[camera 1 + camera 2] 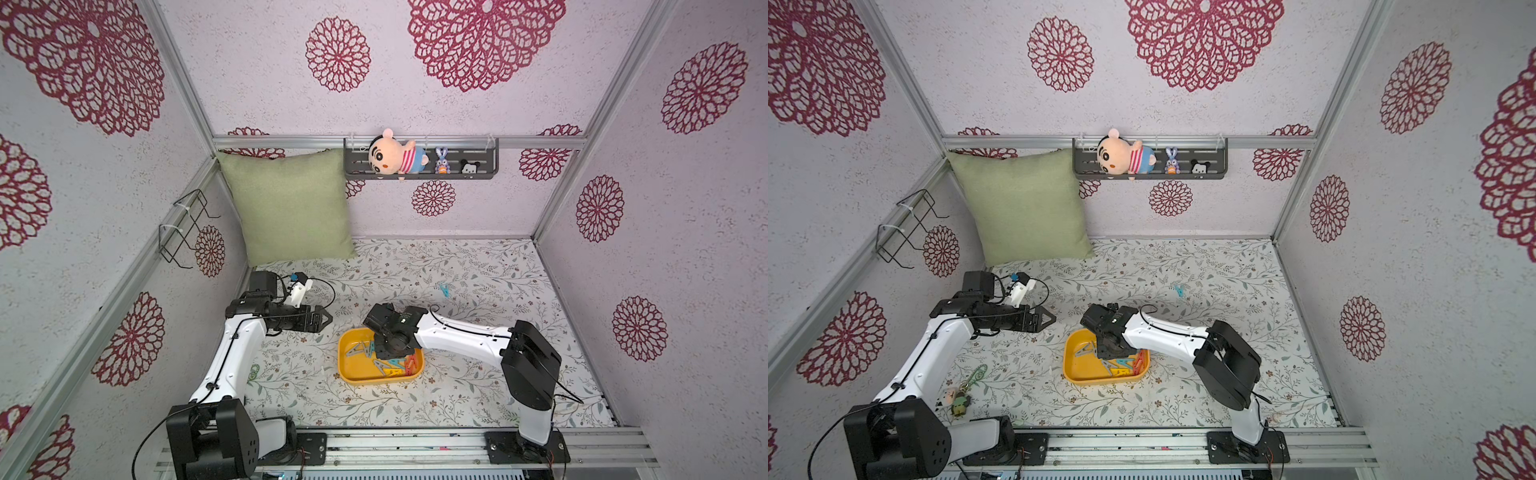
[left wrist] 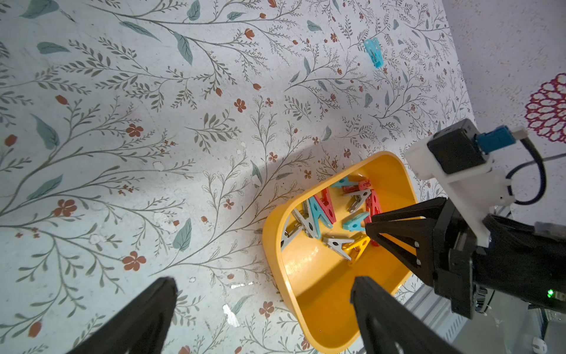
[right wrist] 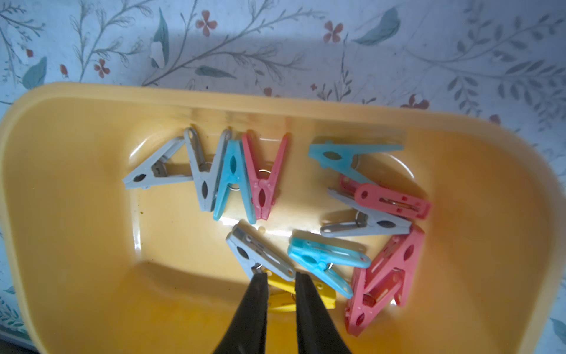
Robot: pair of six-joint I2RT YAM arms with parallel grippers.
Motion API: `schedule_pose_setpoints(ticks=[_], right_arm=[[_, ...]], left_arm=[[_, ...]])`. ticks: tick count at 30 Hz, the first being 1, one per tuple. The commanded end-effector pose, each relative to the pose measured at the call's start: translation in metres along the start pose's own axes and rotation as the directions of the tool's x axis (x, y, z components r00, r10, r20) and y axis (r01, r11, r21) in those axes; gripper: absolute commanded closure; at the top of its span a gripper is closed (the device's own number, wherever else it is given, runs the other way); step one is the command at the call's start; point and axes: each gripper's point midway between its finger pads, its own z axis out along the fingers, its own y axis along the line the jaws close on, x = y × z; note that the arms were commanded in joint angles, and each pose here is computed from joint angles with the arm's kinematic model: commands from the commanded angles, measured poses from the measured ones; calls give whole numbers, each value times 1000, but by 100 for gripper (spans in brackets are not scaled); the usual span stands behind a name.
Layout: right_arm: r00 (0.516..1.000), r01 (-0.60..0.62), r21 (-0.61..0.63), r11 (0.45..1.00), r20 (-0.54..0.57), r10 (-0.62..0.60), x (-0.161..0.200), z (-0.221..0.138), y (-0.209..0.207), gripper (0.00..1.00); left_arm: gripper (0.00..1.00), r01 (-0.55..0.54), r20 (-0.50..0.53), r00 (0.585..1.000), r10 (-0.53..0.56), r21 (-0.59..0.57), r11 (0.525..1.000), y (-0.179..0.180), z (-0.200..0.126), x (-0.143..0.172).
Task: Take the clothespins out of the storage box
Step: Pick up the clothespin from the storage box.
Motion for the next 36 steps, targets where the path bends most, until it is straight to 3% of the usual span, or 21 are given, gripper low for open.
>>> schedule_pose_setpoints(ticks=[1, 8, 36], right_arm=[[1000, 27, 56, 998, -5, -27, -6, 3, -10, 78], [999, 43, -58, 997, -15, -44, -10, 10, 22, 80], [993, 83, -63, 995, -78, -88, 1, 44, 46, 82]], left_arm=[[3, 1, 13, 1000, -1, 9, 1000, 0, -2, -3], [2, -2, 15, 1000, 2, 8, 1000, 0, -2, -3], [3, 0, 10, 1000, 0, 11, 1000, 0, -1, -2]])
